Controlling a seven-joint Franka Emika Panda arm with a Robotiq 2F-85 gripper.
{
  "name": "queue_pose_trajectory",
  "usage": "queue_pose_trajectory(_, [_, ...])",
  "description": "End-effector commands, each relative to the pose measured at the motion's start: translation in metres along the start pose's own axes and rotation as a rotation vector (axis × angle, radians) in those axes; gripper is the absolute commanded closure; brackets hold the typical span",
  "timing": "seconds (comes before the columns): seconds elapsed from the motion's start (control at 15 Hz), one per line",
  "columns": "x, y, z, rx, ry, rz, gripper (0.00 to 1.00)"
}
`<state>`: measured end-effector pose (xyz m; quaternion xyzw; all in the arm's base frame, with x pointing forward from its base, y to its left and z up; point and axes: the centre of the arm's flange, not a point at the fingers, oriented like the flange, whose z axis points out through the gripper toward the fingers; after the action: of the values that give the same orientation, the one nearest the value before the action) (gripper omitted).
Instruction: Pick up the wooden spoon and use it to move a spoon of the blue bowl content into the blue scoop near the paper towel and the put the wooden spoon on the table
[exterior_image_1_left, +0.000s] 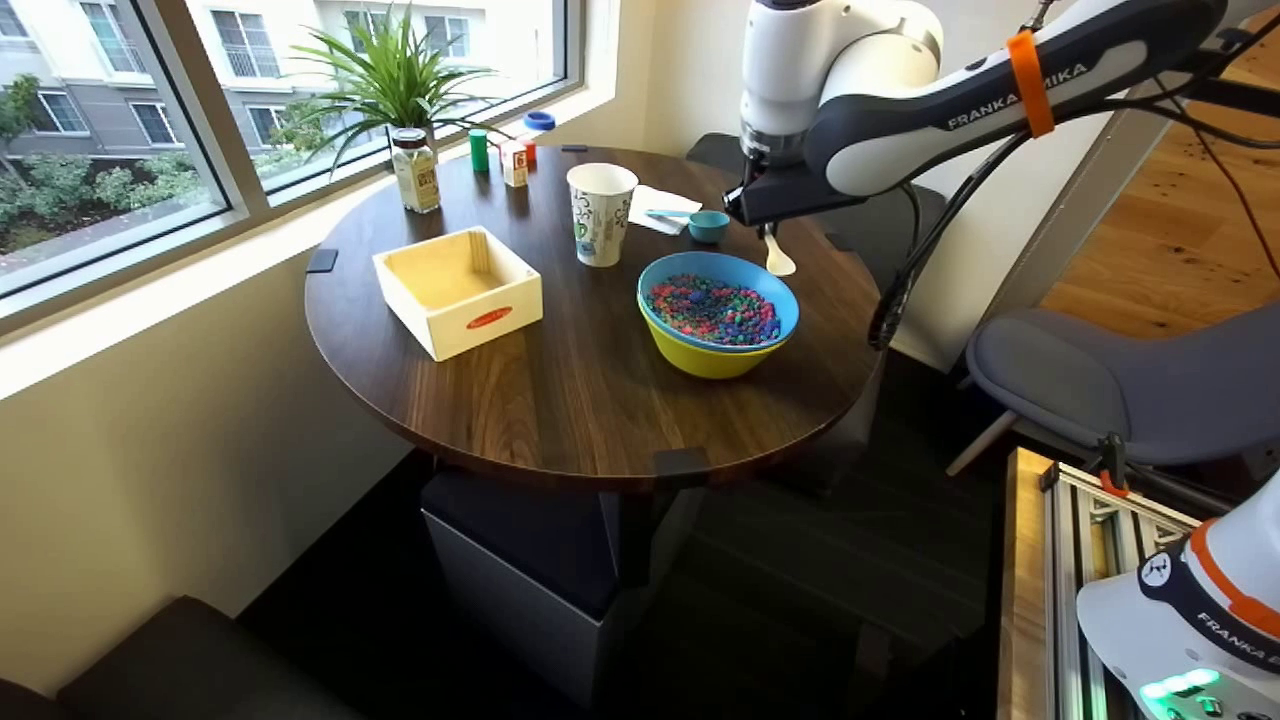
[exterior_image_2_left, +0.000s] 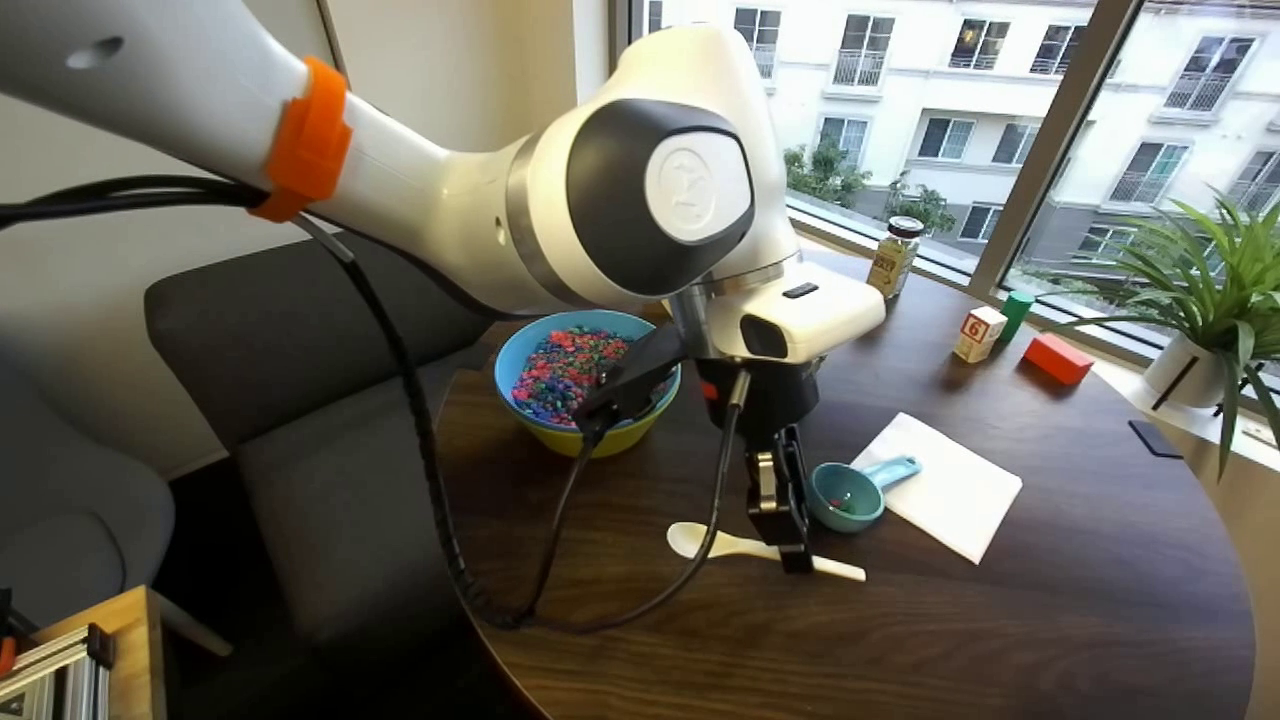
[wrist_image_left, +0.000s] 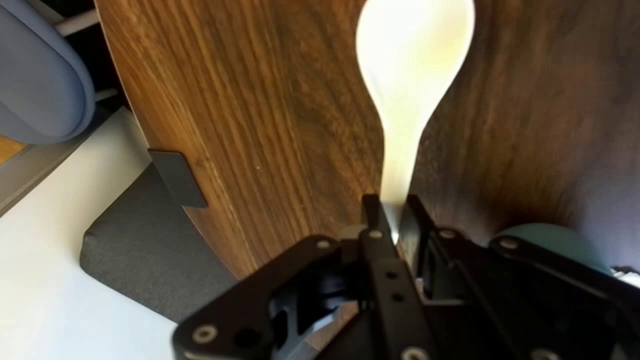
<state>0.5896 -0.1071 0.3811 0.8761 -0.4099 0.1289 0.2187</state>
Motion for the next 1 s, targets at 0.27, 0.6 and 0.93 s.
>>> queue_pose_trajectory(0.27, [-0.017,0.008,0.012,0.006,-0.052,0.021,0.97])
queue_pose_trajectory(0.6, [-0.021,0.008,0.019,0.028,-0.068,0.048,0.97])
queue_pose_trajectory(0.93, [-0.022,0.007,0.02,0.043,-0.109,0.08,0.97])
